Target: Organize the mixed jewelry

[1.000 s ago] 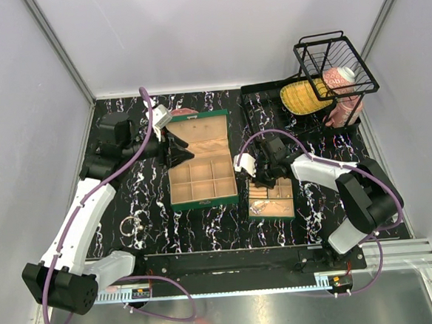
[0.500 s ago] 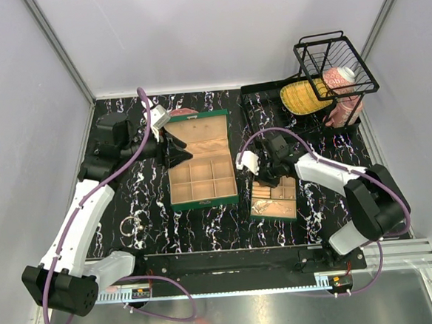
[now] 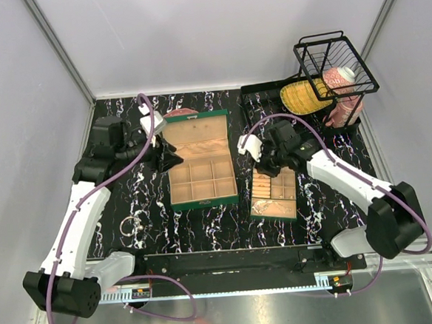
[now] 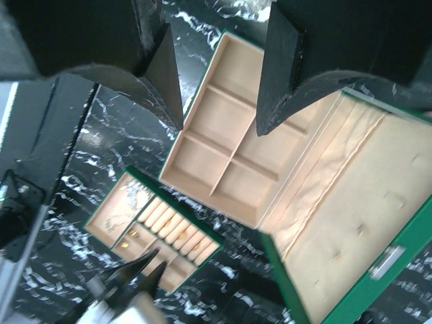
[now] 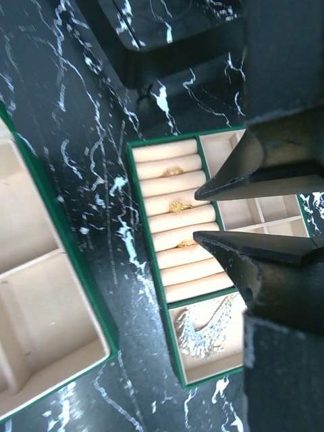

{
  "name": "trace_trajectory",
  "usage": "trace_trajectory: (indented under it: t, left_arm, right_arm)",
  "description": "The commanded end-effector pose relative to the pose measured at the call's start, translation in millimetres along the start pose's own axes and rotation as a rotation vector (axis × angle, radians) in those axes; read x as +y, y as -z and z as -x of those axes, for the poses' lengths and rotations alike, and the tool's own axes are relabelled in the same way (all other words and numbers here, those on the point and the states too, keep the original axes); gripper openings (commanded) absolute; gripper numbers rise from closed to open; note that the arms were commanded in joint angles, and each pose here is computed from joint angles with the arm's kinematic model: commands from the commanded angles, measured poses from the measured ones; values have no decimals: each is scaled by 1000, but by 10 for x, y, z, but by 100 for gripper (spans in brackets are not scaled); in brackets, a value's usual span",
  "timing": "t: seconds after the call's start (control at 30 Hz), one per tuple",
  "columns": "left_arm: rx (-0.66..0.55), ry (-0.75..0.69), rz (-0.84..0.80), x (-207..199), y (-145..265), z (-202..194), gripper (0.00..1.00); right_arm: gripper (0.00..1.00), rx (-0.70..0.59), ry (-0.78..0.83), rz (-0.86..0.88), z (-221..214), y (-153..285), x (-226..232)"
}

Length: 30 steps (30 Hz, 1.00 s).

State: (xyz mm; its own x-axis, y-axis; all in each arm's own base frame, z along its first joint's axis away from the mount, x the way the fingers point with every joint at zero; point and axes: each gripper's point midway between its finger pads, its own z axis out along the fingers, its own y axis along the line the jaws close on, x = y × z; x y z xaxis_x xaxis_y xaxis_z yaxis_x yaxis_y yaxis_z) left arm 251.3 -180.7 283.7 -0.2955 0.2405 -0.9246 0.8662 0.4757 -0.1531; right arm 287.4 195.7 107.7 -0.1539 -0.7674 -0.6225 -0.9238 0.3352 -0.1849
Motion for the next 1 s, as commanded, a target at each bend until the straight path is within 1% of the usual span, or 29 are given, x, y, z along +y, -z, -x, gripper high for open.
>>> trace_trajectory:
  t: [0.0, 0.13, 0.2, 0.23, 0.3, 0.33, 0.37, 0.47, 0.53, 0.57, 0.63, 0.8, 0.9, 0.97]
  left_arm:
    - [89, -97, 124, 235, 233, -147, 51]
    - [227, -70, 231, 539, 491, -548, 52]
    - [310, -76, 235, 578, 596, -779, 52]
    - [351, -60, 289, 682, 730, -888, 52]
    - [447, -80, 290, 686, 859, -1126, 52]
    - [510, -76, 325, 742, 971, -1251, 52]
    - [564, -77, 315, 716, 1028, -1393, 52]
    - [682, -65, 324, 694, 1180, -1692, 52]
    - [747, -89, 339, 690, 1272, -1831, 52]
    - [772, -86, 335, 678, 1282, -1945, 52]
    - [820, -111, 351, 701, 1346, -2054, 52]
    - [927, -122, 372, 778, 1431, -2398, 51]
    - [981, -143, 394, 865, 1469, -2573, 51]
    - [985, -153, 408, 938, 1458, -2627, 51]
  right_arm:
    - [31, -156, -55, -23, 512, 355, -75]
    - [31, -247, -113, -4, 769, 513, -39]
    - [31, -291, -118, 21, 883, 565, -3]
    - [31, -309, -136, 28, 927, 592, 16]
    - [31, -349, -139, 42, 1004, 624, 43]
    - [31, -367, -143, 42, 1036, 657, 54]
    - [31, -373, -144, 55, 1026, 641, 91]
    - [31, -398, -143, 58, 1052, 645, 132]
    - [31, -396, -135, 62, 1034, 628, 178]
    - [31, -388, -127, 55, 1030, 610, 196]
    - [32, -380, -115, 54, 1023, 588, 229]
    - [32, -350, -80, 56, 1022, 517, 328]
    - [32, -340, -74, 60, 1001, 487, 357]
    - [32, -337, -74, 66, 994, 478, 371]
